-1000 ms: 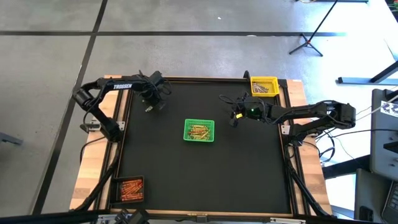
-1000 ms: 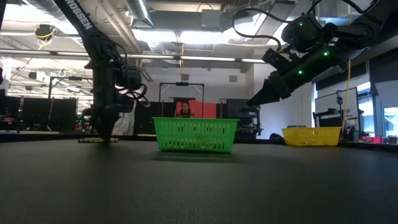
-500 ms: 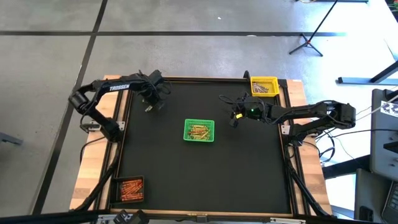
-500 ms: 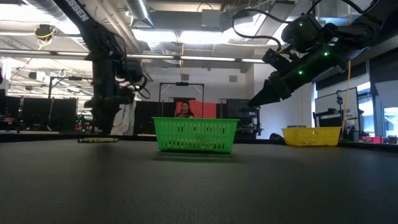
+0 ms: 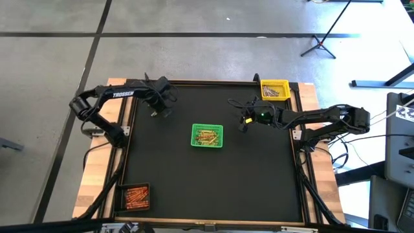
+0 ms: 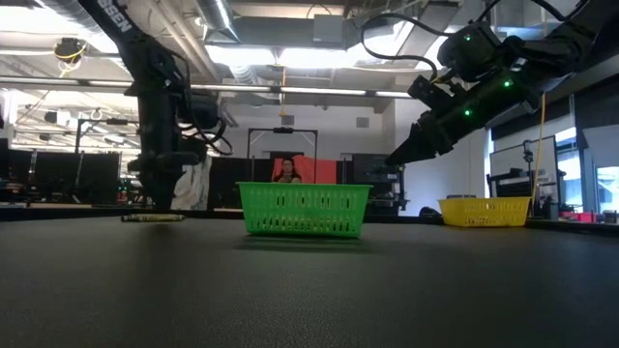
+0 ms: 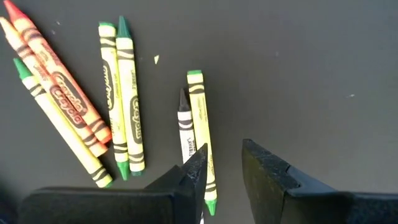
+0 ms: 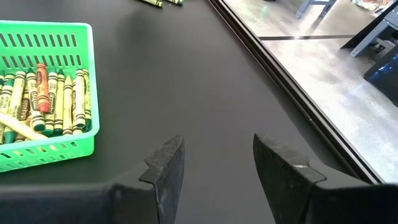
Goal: Sort crayons
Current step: Put the green crayon into the green bin
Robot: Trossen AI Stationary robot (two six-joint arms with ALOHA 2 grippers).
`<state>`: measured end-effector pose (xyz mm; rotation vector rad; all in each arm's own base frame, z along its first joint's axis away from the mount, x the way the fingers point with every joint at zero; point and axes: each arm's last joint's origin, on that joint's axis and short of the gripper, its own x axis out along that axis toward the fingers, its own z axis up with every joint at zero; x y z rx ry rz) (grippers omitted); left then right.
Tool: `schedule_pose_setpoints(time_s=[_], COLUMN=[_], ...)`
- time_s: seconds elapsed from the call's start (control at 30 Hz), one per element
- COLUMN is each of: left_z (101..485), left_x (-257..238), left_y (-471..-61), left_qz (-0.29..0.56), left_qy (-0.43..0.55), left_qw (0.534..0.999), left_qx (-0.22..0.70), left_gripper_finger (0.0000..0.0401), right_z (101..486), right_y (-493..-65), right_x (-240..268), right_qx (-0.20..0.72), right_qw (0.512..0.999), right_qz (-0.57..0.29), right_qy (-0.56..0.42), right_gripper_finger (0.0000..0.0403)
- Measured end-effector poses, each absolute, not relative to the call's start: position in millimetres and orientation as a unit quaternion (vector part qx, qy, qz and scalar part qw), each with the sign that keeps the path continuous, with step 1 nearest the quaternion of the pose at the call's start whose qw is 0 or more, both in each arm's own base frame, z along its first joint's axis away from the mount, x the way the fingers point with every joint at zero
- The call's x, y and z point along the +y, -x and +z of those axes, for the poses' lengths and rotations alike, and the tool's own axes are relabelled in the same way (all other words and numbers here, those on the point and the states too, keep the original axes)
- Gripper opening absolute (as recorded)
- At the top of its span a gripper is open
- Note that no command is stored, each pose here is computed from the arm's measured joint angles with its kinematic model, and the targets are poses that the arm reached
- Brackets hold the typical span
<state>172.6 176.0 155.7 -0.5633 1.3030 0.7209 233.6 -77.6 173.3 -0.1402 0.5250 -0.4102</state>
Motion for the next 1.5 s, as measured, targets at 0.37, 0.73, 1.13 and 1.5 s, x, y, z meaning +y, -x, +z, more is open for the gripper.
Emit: schedule_pose_setpoints(time_s=[0.37,0.73,1.13,1.5], left_z=[141,148,145,134], left_x=[173,175,180,173], left_y=[-169,-171,-160,-156], left_qz=[0.330,0.331,0.353,0.329], left_qy=[0.244,0.241,0.251,0.266], left_qw=[0.710,0.714,0.701,0.706], left_qx=[0.573,0.568,0.567,0.568], left_gripper_finger=[0.0082,0.0082,0.0082,0.0078], right_z=[173,173,173,173], right_y=[-234,-234,-233,-233], right_x=[-78,-78,-77,-77], right_qx=[0.257,0.256,0.260,0.259], right_qw=[0.943,0.943,0.942,0.942], right_qz=[-0.201,-0.203,-0.203,-0.203], right_qy=[0.069,0.061,0.060,0.060], right_gripper_finger=[0.0191,0.0191,0.0191,0.0191])
